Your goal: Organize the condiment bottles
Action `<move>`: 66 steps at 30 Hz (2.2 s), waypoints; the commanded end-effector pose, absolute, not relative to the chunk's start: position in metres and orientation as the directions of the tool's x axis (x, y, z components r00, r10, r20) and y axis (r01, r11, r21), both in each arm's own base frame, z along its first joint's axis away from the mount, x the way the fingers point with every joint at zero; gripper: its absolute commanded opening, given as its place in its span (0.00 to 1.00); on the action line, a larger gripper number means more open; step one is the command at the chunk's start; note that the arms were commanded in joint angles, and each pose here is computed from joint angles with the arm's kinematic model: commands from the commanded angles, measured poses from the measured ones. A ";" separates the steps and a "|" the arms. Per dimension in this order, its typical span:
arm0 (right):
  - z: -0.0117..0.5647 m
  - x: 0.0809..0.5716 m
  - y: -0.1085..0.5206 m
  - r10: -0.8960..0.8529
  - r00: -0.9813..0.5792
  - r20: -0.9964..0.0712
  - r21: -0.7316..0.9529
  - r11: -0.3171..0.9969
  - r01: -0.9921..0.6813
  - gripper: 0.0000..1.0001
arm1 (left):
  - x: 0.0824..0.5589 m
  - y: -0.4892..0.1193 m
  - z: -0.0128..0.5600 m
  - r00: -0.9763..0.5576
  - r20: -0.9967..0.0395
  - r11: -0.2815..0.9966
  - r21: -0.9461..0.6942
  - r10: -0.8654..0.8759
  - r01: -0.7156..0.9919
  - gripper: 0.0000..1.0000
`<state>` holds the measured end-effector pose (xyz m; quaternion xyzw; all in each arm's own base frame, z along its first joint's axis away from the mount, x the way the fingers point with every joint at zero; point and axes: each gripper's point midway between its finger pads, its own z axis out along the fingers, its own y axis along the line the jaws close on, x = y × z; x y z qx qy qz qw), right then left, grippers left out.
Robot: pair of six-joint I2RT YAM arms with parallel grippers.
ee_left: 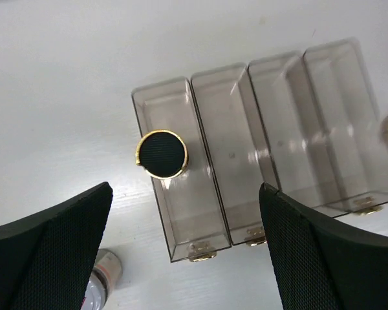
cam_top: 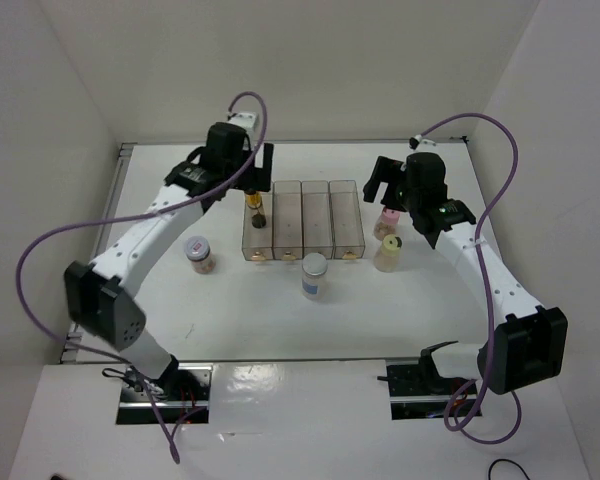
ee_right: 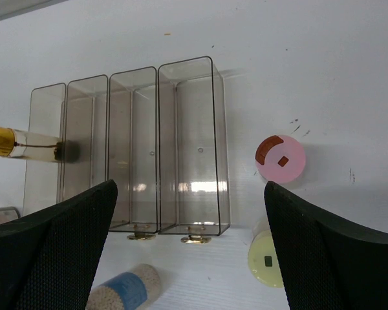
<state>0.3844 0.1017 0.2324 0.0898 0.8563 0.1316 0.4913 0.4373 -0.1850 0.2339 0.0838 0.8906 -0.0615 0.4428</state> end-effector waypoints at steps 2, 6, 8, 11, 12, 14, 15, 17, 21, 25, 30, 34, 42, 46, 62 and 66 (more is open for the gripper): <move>0.246 0.385 0.106 0.295 -0.475 -0.829 0.337 0.942 -0.003 0.98 | 0.386 -0.139 0.311 -0.449 -0.888 0.991 -0.127 -0.096 0.039 1.00; 0.254 0.381 0.109 0.288 -0.465 -0.837 0.341 0.939 -0.033 0.98 | 0.342 -0.071 0.330 -0.309 -0.925 0.971 -0.178 -0.221 -0.161 1.00; 0.257 0.379 0.113 0.288 -0.466 -0.836 0.353 0.934 -0.057 0.98 | 0.332 -0.058 0.318 -0.330 -0.911 0.960 -0.184 -0.248 -0.211 1.00; 0.255 0.376 0.120 0.294 -0.474 -0.830 0.378 0.922 -0.089 0.98 | 0.328 -0.045 0.269 -0.464 -0.845 0.948 -0.140 -0.265 -0.285 1.00; 0.259 0.374 0.121 0.295 -0.471 -0.831 0.383 0.918 -0.101 0.98 | 0.332 -0.040 0.247 -0.515 -0.815 0.942 -0.108 -0.267 -0.319 1.00; 0.257 0.373 0.123 0.294 -0.474 -0.830 0.387 0.916 -0.109 0.98 | 0.329 -0.039 0.208 -0.596 -0.755 0.938 -0.071 -0.274 -0.340 1.00; 0.257 0.372 0.126 0.290 -0.477 -0.830 0.387 0.915 -0.117 0.98 | 0.329 -0.042 0.199 -0.614 -0.741 0.941 -0.070 -0.272 -0.332 1.00; 0.257 0.371 0.129 0.285 -0.479 -0.830 0.387 0.914 -0.125 0.98 | 0.328 -0.044 0.180 -0.635 -0.714 0.941 -0.102 -0.296 -0.323 1.00; 0.258 0.369 0.129 0.285 -0.479 -0.830 0.387 0.914 -0.125 0.98 | 0.326 -0.046 0.162 -0.650 -0.689 0.935 -0.121 -0.320 -0.333 1.00; 0.258 0.369 0.129 0.285 -0.479 -0.830 0.387 0.914 -0.125 0.98 | 0.324 -0.036 0.150 -0.652 -0.684 0.924 -0.089 -0.328 -0.372 1.00; 0.258 0.369 0.128 0.277 -0.478 -0.833 0.379 0.916 -0.130 0.98 | 0.333 -0.036 0.130 -0.662 -0.668 0.918 -0.082 -0.340 -0.389 1.00; 0.254 0.370 0.129 0.275 -0.485 -0.830 0.378 0.917 -0.127 0.98 | 0.336 -0.035 0.121 -0.675 -0.653 0.913 -0.064 -0.343 -0.402 1.00; 0.247 0.373 0.129 0.262 -0.500 -0.825 0.368 0.922 -0.124 0.98 | 0.339 -0.030 0.106 -0.690 -0.634 0.903 -0.031 -0.349 -0.428 1.00; 0.247 0.373 0.129 0.262 -0.500 -0.825 0.368 0.922 -0.124 0.98 | 0.332 -0.027 0.093 -0.705 -0.611 0.893 -0.008 -0.360 -0.450 0.98; 0.241 0.374 0.125 0.261 -0.506 -0.822 0.354 0.930 -0.096 0.98 | 0.329 -0.025 0.081 -0.715 -0.596 0.887 0.010 -0.366 -0.463 0.87; 0.245 0.373 0.124 0.263 -0.498 -0.826 0.355 0.929 -0.099 0.98 | 0.327 -0.025 0.078 -0.716 -0.590 0.883 0.011 -0.373 -0.469 0.83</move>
